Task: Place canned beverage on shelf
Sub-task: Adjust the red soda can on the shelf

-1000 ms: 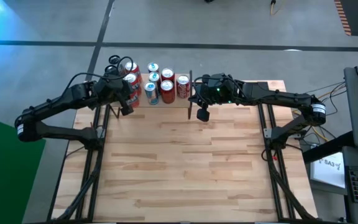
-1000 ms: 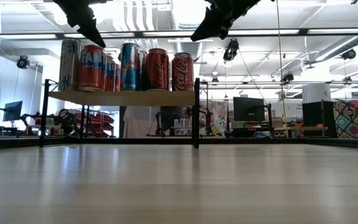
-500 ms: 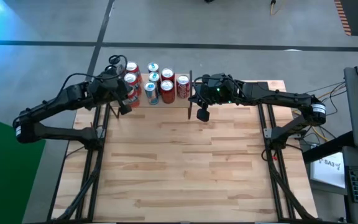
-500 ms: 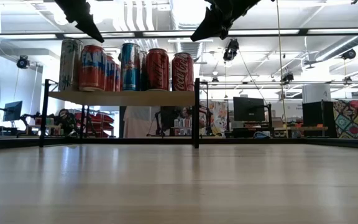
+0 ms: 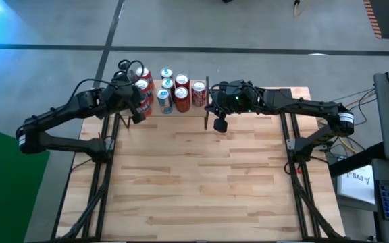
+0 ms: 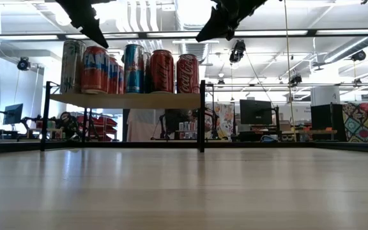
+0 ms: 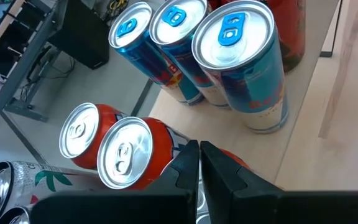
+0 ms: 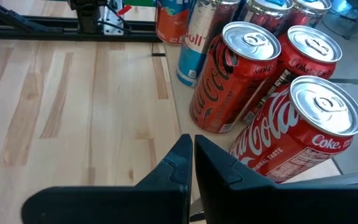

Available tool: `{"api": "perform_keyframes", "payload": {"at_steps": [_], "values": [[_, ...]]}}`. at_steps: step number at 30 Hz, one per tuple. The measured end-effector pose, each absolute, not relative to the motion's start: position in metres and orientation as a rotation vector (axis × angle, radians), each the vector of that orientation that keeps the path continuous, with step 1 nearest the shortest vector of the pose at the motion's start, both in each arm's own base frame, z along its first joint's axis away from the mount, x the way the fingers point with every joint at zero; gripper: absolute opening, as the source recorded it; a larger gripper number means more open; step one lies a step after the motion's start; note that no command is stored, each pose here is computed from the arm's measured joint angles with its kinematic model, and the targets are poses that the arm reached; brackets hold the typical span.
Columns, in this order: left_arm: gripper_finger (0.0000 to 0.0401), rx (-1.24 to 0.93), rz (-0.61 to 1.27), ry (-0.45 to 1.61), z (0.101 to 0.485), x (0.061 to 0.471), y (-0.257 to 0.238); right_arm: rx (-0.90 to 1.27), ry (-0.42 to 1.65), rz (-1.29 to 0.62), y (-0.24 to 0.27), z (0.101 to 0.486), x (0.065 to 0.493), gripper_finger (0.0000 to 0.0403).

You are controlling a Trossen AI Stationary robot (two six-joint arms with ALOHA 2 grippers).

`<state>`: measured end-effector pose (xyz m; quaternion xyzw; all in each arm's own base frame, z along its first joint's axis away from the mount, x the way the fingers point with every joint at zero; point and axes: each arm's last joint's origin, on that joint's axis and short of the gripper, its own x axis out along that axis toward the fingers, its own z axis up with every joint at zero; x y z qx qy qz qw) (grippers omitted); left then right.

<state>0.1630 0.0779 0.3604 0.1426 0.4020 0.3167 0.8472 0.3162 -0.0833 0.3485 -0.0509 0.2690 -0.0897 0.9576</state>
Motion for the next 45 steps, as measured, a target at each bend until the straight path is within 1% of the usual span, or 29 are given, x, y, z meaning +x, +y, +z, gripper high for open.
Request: {"api": "perform_keyframes", "payload": {"at_steps": [34, 45], "values": [[0.0, 0.338, 0.603, 0.882, 0.358, 0.165, 0.078, -0.104, 0.545, -0.182, -0.083, 0.349, 0.316, 0.0009], [0.0, 0.327, 0.629, 0.796, 0.368, 0.155, 0.074, -0.104, 0.545, -0.182, -0.083, 0.349, 0.316, 0.0009]]}}
